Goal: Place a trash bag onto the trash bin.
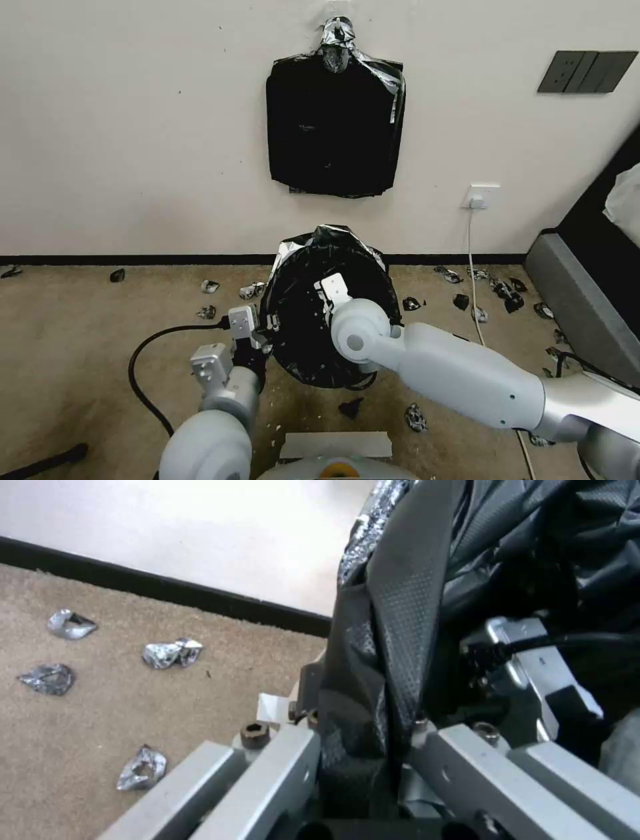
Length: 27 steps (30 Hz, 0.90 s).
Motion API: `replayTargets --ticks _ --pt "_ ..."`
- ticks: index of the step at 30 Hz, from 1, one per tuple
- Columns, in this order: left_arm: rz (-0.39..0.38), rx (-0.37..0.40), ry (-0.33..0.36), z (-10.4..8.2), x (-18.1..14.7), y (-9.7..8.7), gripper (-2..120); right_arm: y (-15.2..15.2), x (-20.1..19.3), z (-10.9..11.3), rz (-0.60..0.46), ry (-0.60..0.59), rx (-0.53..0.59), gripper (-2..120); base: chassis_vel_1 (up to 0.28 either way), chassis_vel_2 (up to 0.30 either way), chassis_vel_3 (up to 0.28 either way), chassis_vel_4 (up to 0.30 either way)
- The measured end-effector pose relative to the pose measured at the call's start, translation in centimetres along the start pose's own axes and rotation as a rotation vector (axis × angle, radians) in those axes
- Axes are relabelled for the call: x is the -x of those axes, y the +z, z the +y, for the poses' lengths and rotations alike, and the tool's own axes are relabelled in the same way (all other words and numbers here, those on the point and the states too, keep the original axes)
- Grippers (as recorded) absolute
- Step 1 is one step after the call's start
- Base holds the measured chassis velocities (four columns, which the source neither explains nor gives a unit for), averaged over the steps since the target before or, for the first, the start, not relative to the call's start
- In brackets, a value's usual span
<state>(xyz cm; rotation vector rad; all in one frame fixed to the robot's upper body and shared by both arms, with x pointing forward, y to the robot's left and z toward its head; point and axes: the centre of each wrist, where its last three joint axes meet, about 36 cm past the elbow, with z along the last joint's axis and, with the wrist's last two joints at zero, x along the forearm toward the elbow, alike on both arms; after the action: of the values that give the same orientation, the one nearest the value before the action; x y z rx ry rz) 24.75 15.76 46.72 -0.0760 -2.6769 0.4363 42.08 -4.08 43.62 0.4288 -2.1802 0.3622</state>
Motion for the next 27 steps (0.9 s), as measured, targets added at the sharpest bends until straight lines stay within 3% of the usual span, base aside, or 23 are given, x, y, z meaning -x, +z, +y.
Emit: replayTargets --ticks 8,12,19,20,22,27 --pt "0.005 0.001 -0.001 0.0 0.2 0.0 3 0.3 -2.4 -0.8 -0.029 -0.033 0.002 0 0.000 0.000 0.000 0.000" --pt "0.027 -0.006 -0.008 0.1 0.7 0.2 3 0.7 -5.7 -1.8 -0.056 -0.092 0.012 0 0.000 0.000 0.000 0.000" --pt "0.088 -0.026 -0.037 0.0 2.2 1.1 3 2.3 -11.6 -4.1 -0.131 -0.234 0.024 23 0.000 0.000 0.000 0.000" --pt "0.127 -0.051 -0.057 -0.1 2.6 1.3 3 2.7 -12.9 -4.8 -0.152 -0.256 0.041 30 0.000 0.000 0.000 0.000" --pt "0.190 -0.081 -0.084 -0.2 3.4 1.8 3 3.6 -14.1 -5.9 -0.172 -0.263 0.066 39 0.000 0.000 0.000 0.000" --pt "0.231 -0.077 -0.114 -0.1 4.7 2.8 3 4.9 -14.8 -6.8 -0.176 -0.256 0.080 53 0.000 0.000 0.000 0.000"
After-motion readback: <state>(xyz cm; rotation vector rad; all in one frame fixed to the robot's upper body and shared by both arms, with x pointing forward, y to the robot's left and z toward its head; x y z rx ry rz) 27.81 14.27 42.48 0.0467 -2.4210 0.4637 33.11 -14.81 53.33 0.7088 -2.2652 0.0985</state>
